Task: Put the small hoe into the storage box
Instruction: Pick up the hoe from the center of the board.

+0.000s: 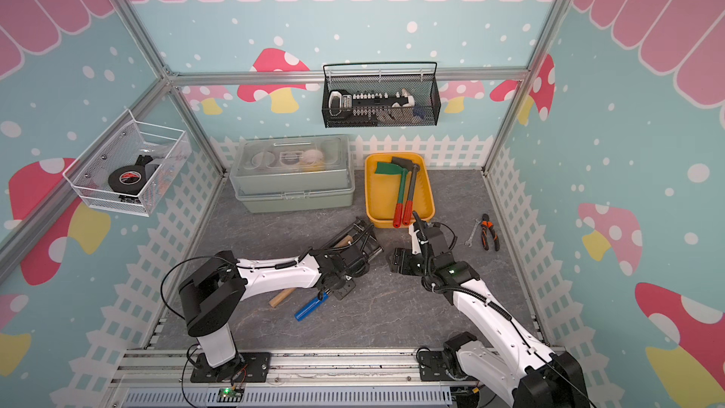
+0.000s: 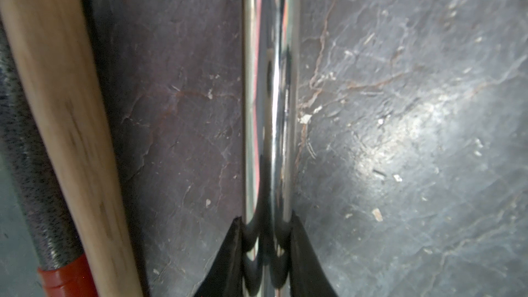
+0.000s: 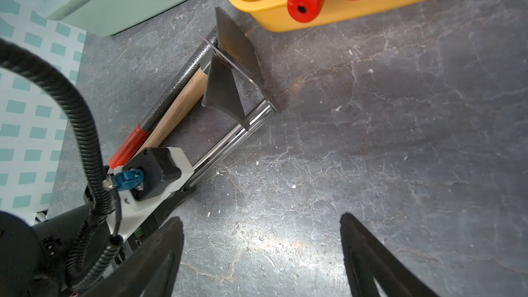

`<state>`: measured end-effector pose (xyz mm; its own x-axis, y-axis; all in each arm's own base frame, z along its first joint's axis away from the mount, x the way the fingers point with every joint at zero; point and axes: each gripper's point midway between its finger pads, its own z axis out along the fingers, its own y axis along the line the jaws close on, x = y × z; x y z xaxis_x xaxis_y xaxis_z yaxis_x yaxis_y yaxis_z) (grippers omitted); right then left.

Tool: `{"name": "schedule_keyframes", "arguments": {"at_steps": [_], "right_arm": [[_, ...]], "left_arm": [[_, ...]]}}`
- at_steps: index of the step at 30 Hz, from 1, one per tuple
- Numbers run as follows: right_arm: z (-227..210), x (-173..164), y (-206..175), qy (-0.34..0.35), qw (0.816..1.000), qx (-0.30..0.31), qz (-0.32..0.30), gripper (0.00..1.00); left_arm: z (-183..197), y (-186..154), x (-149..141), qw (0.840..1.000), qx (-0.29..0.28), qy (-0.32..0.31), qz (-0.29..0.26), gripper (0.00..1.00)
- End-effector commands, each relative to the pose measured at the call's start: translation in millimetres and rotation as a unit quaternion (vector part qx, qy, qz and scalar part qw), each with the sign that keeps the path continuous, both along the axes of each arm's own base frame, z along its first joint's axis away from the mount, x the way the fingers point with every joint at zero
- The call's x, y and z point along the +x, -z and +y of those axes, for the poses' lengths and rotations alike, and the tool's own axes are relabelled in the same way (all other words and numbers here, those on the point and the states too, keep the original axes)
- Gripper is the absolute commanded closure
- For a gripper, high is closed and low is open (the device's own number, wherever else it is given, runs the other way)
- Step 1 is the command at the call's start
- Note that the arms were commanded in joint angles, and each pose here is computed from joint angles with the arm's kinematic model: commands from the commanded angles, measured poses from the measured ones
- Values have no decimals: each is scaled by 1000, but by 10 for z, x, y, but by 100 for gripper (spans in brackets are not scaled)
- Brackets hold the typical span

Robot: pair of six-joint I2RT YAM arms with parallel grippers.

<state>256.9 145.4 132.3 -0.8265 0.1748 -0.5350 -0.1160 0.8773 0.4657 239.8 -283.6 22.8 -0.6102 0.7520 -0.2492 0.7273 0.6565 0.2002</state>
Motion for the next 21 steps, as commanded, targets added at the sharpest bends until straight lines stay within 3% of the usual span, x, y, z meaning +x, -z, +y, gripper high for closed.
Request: {"name": "schedule_keyframes", "arguments": {"at_steps": [1,11,21], "right_arm": [[-36,-16,54,28,999,14,10,15],[-55,-87,255,90,992,73,42,15],[-66,-132,287,132,982,124,53,15]], "left_arm": [[-113,-89,55,1000,1,22,-21,100],[-310,-256,-19,997,-23,60,-37,100],[-582,-405,-88,995,-66,75,-17,100]]}}
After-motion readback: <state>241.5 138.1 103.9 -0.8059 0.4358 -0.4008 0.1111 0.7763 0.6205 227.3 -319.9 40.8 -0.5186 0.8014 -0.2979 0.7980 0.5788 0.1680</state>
